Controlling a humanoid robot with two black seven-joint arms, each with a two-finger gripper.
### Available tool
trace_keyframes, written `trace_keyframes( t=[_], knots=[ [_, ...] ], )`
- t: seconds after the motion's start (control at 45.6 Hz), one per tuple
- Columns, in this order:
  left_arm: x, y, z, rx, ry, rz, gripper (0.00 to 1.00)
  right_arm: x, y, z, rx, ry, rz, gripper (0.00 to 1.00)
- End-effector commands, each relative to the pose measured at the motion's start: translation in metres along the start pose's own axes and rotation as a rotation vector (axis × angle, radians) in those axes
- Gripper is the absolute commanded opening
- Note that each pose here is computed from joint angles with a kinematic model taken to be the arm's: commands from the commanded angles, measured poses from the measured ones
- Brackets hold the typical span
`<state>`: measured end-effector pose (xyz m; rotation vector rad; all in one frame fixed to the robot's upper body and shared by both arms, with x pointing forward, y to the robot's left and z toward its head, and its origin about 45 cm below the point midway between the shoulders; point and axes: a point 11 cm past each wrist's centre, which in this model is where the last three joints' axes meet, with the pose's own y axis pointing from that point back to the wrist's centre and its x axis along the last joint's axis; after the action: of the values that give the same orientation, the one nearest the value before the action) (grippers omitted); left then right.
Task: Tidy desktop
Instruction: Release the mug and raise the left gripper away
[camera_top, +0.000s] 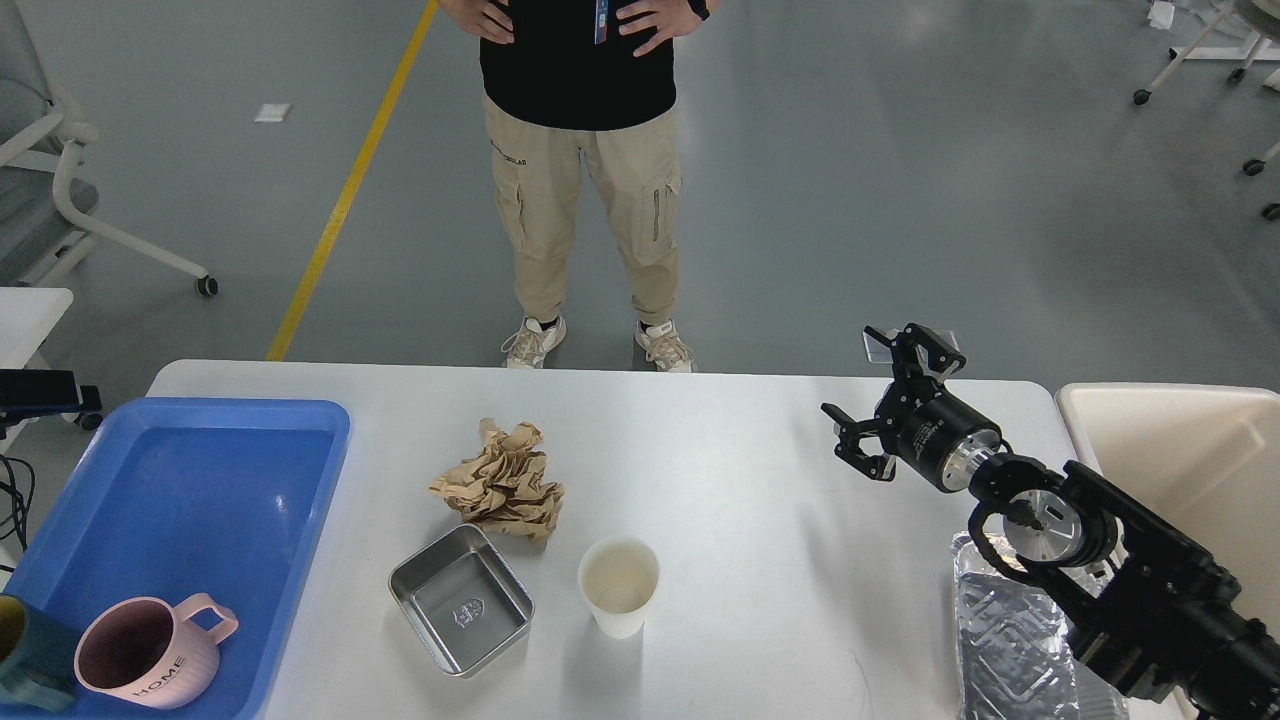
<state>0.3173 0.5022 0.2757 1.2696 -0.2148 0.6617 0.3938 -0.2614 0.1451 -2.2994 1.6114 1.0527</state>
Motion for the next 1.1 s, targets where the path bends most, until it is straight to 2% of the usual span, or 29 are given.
trace_keyframes(
  t=[0.0,0.219,0.395,0.57,0.833,1.074],
  knots=[
    [-0.001,-0.005,0.008,-0.060,0.039,0.011,0.97,-0.001,0.000,0.001,-0.002,-0.001,-0.002,1.00],
    [-0.001,-0.016,0.030,-0.190,0.196,0.033,0.97,-0.002,-0.002,-0.003,0.002,0.009,-0.002,1.00],
    [-0.018,-0.048,0.032,-0.214,0.254,0.130,0.97,-0.001,-0.001,-0.001,-0.011,0.022,0.001,1.00],
    [-0.020,-0.068,0.041,-0.243,0.333,0.274,0.97,0.007,0.004,-0.009,-0.006,0.039,0.017,1.00],
    [-0.032,-0.067,0.054,-0.261,0.334,0.255,0.97,0.008,0.005,-0.002,-0.030,0.053,0.019,1.00],
    [-0.058,-0.044,0.058,-0.257,0.246,0.193,0.97,0.007,0.004,0.000,-0.033,0.052,0.016,1.00]
  ],
)
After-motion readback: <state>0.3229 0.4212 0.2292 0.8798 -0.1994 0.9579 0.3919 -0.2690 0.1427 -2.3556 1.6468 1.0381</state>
